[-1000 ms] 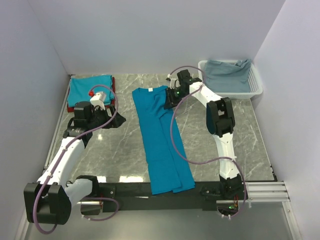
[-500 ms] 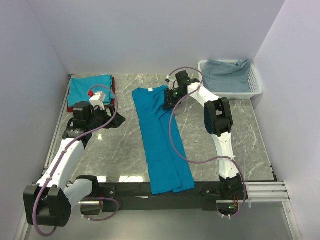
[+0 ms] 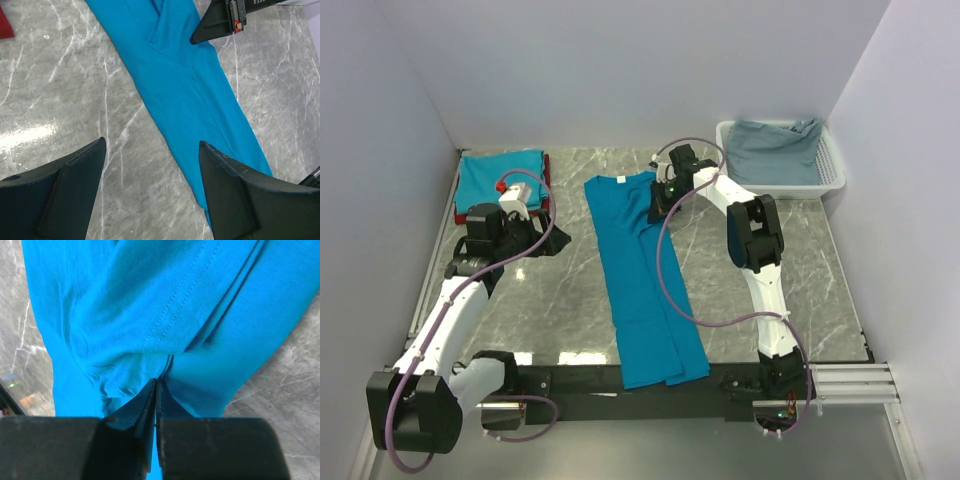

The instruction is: Fold and stack the t-shirts

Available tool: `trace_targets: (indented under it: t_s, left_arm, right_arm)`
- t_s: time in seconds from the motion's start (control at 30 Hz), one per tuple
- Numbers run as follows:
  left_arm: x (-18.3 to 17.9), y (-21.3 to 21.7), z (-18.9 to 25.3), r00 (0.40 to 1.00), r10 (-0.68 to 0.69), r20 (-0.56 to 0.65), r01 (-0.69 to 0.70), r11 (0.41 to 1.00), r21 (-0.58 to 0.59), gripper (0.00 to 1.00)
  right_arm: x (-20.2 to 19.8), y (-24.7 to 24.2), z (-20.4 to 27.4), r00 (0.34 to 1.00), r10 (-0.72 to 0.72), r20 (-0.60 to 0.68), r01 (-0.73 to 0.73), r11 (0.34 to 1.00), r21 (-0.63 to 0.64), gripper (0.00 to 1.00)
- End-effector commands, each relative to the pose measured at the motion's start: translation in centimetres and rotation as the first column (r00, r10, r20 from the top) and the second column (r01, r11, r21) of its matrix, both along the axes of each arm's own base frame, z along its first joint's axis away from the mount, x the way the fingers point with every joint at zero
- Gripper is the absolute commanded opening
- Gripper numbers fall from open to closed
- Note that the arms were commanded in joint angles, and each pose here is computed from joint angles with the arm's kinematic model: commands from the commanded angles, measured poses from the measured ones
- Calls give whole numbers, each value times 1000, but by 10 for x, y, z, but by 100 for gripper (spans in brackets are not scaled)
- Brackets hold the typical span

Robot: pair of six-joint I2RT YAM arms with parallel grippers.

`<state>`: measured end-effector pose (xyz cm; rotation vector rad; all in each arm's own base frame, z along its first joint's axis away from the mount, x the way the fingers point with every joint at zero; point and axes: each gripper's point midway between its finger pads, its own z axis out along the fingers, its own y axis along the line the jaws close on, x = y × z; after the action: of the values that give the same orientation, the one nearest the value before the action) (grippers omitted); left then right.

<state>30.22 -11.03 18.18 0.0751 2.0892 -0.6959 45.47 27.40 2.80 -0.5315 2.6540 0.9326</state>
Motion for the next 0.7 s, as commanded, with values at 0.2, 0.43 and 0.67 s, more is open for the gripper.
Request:
trace_targets:
  t_s: [0.2, 0.43, 0.67]
  left_arm:
    - [5, 2, 14, 998, -1, 61, 0, 1000, 13, 80]
    - [4, 1, 13, 998, -2, 59, 1, 1000, 13, 80]
    - [3, 1, 16, 998, -5, 69, 5, 1000, 9, 80]
  right_arm:
    - [9, 0, 56, 991, -4, 136, 0, 1000, 28, 0]
    - [0, -4, 71, 988, -1, 154, -3, 1000, 26, 0]
    - [-14, -15, 57, 993, 6, 121, -5, 1000, -11, 0]
